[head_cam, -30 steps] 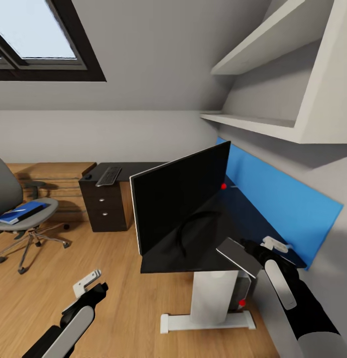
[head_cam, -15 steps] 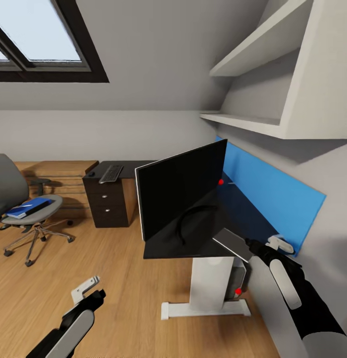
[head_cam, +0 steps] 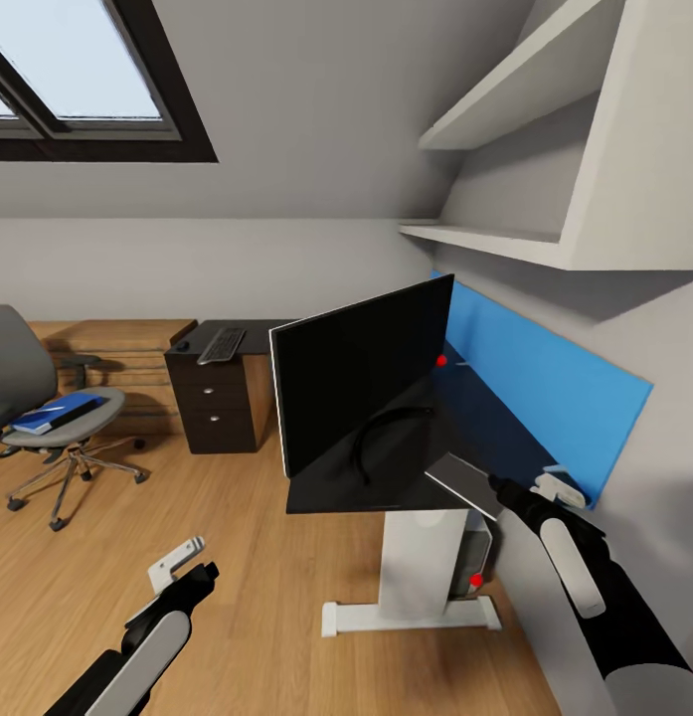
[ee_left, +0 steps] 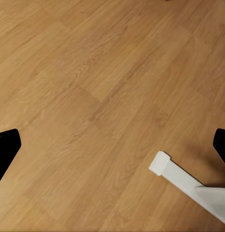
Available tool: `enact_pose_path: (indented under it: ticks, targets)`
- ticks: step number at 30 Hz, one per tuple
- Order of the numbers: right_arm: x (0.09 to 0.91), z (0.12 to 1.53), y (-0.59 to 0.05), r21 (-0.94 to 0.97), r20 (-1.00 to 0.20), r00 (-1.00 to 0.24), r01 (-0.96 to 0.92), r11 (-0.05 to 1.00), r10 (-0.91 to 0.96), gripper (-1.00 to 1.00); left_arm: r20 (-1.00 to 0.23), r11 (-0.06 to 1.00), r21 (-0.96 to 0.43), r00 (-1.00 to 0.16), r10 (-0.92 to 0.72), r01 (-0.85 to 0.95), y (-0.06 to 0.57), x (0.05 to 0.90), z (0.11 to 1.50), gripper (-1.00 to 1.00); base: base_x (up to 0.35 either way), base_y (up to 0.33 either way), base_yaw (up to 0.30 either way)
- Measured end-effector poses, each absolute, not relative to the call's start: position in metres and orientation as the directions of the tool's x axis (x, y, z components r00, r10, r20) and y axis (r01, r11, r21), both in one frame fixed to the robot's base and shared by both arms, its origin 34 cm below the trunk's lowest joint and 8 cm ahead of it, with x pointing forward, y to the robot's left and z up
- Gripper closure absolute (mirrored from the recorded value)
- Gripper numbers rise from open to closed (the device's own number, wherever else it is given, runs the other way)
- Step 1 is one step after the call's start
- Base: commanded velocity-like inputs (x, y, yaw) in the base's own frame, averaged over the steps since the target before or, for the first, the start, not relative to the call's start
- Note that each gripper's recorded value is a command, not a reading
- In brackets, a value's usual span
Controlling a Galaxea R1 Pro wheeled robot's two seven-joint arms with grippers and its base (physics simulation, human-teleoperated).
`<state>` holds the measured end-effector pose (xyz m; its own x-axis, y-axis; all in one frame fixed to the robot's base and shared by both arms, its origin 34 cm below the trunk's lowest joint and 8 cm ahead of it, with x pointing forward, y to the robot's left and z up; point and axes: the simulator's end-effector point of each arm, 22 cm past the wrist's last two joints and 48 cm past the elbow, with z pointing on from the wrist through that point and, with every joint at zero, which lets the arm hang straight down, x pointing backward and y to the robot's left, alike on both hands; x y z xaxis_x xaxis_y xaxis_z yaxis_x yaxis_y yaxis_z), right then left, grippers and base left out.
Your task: In the bedroom, organize the workspace by keeping the computer under the desk, ensuring the monitor is on the desk, placing the keyboard on the desk next to the monitor, placing the mouse on the desk next to the keyboard, moving the folder from the swivel chair onto the desk next to the mouse, stacking the notebook on top of the folder with the pen on top of the notebook, and positioning the swivel chair next to the desk.
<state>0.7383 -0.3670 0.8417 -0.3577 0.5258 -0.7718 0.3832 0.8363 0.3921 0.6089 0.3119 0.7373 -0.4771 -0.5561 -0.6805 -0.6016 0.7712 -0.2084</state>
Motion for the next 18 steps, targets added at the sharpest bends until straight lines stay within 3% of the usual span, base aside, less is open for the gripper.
enact_pose_path:
  ticks: [13,18]
  targets:
    - [0.7376,0.8428,-0.3739,0.398,-0.771,-0.345,0.396,0.828,0.536,-1.0,-0.677,0.772,-0.209,-0.481,-0.557,-0.6,0.3106,0.6082,0.7359,-1.0,-0.005,0.0,0.0]
    - [0.7378,0.8423,-0.3747,0.397,-0.771,-0.345,0.397,0.828,0.535,-1.0,-0.675,0.777,-0.205,-0.489,-0.553,-0.596,0.3083,0.6075,0.7338,-1.0,-0.253,0.0,0.0]
